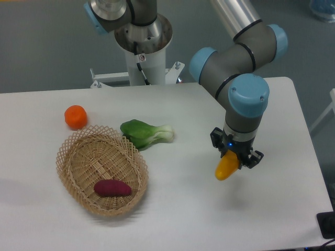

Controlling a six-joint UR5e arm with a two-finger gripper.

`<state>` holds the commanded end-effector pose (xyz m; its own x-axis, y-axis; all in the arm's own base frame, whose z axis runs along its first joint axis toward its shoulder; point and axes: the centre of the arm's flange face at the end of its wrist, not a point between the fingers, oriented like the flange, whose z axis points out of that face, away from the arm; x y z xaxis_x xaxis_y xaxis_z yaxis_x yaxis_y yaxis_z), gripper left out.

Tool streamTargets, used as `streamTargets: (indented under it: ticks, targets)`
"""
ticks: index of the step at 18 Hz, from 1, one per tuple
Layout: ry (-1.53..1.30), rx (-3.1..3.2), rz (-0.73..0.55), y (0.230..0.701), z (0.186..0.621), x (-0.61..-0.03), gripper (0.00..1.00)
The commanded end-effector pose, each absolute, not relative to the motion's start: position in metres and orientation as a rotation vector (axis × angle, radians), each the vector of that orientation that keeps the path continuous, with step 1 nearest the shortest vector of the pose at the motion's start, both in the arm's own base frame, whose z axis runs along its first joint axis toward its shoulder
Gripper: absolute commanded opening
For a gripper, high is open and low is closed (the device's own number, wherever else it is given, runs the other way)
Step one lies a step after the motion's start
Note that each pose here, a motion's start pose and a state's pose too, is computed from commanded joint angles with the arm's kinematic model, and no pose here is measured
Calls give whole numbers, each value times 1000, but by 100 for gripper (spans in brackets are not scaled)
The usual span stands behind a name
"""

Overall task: Place the mango on the table
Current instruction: 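Move the held yellow mango up and toward the bok choy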

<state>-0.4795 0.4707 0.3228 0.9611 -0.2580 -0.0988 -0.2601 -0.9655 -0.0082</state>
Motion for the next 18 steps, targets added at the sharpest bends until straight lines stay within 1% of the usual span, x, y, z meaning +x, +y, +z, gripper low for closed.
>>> streamTargets:
  ticks: [10, 15, 17, 18]
  targets:
    - [405, -3099, 128, 465, 319, -473, 28]
    - [397, -3105, 71, 440, 300, -451, 28]
    - [403, -3092, 81, 429, 292, -436, 28]
    - [449, -3083, 95, 423, 280, -429, 28]
